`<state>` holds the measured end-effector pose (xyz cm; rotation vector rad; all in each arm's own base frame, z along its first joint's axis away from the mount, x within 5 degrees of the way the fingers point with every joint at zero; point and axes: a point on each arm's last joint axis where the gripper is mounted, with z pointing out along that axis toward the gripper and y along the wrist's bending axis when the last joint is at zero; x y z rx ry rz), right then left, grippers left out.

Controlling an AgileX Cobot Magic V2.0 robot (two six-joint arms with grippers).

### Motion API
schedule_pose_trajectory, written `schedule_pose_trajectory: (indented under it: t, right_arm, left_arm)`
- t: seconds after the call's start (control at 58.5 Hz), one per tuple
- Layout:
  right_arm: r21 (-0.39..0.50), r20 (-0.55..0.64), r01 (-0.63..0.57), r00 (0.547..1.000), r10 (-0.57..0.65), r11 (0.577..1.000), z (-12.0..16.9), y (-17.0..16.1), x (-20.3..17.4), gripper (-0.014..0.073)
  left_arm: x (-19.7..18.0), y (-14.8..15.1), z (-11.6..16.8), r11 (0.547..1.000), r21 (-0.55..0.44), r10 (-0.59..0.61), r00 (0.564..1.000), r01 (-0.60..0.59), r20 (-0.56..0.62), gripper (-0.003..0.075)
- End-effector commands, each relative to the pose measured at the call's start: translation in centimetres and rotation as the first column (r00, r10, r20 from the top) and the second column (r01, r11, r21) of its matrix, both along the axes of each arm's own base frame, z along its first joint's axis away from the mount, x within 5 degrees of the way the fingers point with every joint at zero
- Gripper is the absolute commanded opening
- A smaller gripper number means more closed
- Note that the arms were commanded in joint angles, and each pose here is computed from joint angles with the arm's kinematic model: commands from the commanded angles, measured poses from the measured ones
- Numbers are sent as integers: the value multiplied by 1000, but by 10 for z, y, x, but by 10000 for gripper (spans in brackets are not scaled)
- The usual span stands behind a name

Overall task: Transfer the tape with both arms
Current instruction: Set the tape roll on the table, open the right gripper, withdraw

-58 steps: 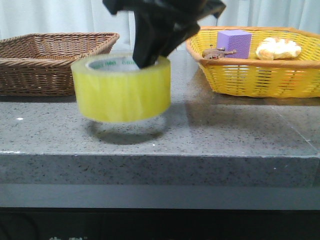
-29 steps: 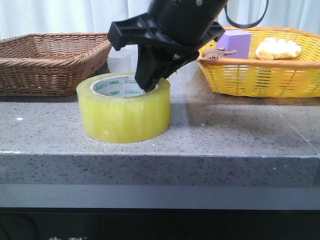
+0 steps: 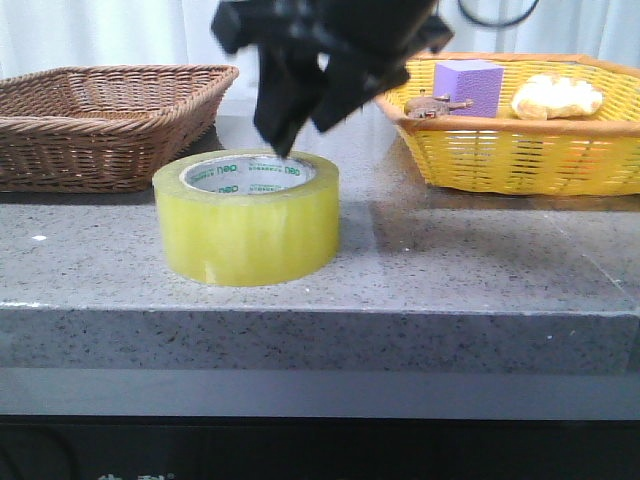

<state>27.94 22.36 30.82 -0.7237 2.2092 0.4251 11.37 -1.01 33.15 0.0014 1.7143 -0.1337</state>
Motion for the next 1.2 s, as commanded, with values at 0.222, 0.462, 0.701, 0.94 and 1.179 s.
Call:
schedule_pose_trajectory:
  t: [0.222,0.462,0.701,0.94,1.179]
  right_arm:
    - [151,196,-8,980,-22,989,68,-18,-21,185]
    - [173,225,15,973,-54,985,82,-33,-25,-69]
    - [203,193,208,949,-247,957,107,-99,-29,-79]
    - [254,251,413,845,-472,875,124,-174,-65,-79]
    - [338,350,419,775,-526,843,97,-194,-126,-79]
  left_arm:
    - [1,0,18,1000,-16,0,994,1,105,619]
    - [1,0,18,1000,-16,0,994,1,105,619]
    - [1,0,18,1000,-16,0,994,1,105,619]
    - [1,0,18,1000,-16,0,994,1,105,619]
    - [1,0,18,1000,-16,0,995,1,104,619]
